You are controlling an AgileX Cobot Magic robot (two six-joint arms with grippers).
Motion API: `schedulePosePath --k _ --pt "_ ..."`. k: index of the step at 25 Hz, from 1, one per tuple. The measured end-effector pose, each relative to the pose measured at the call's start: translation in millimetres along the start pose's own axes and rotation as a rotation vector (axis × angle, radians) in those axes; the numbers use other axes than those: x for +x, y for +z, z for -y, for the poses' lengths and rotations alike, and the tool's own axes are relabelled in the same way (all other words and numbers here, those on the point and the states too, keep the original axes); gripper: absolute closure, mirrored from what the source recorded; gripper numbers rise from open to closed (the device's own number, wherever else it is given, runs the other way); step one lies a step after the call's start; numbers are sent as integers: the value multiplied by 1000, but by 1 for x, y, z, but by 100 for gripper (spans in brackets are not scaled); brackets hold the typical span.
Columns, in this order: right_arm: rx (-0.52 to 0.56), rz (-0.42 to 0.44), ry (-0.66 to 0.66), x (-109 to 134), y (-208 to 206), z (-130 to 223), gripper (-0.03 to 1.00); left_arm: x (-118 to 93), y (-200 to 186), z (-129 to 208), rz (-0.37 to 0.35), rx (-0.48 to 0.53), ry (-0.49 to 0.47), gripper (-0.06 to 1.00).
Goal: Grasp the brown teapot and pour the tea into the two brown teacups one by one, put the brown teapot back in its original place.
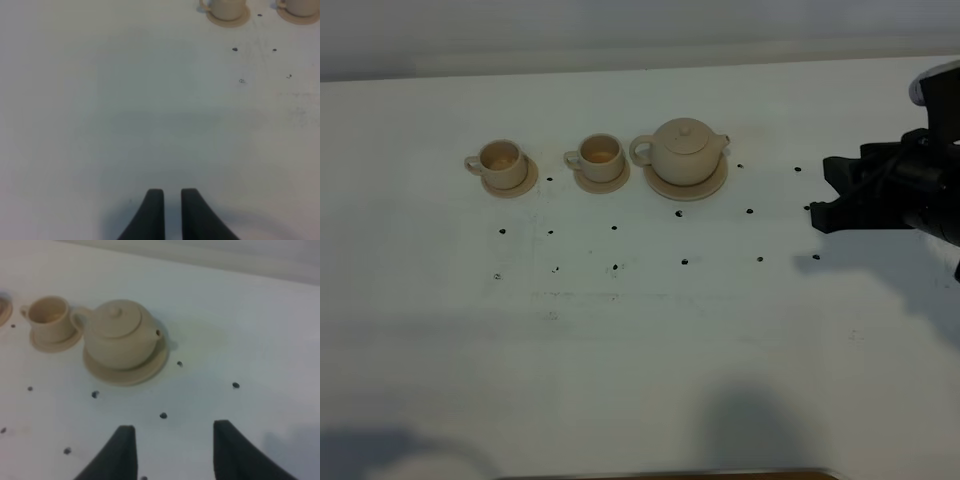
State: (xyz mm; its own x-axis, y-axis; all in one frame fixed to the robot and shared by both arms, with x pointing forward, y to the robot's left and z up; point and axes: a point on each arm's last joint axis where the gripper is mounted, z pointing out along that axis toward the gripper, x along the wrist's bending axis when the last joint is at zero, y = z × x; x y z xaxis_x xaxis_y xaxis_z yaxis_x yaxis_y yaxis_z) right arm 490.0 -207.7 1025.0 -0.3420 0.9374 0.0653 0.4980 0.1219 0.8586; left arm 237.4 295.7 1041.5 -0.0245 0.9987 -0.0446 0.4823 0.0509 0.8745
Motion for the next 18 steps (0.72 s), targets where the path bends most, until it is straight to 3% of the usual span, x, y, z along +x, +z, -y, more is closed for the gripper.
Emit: schedulePosePath --k 7,13,18 --pt "-39 -4 -27 1 13 -24 60 0 0 0 12 1 6 88" --pt "-55 -24 -30 3 28 -38 60 0 -1 0 132 7 74 88" --pt "-56 -49 -32 5 36 -42 60 0 -1 0 148 8 83 88"
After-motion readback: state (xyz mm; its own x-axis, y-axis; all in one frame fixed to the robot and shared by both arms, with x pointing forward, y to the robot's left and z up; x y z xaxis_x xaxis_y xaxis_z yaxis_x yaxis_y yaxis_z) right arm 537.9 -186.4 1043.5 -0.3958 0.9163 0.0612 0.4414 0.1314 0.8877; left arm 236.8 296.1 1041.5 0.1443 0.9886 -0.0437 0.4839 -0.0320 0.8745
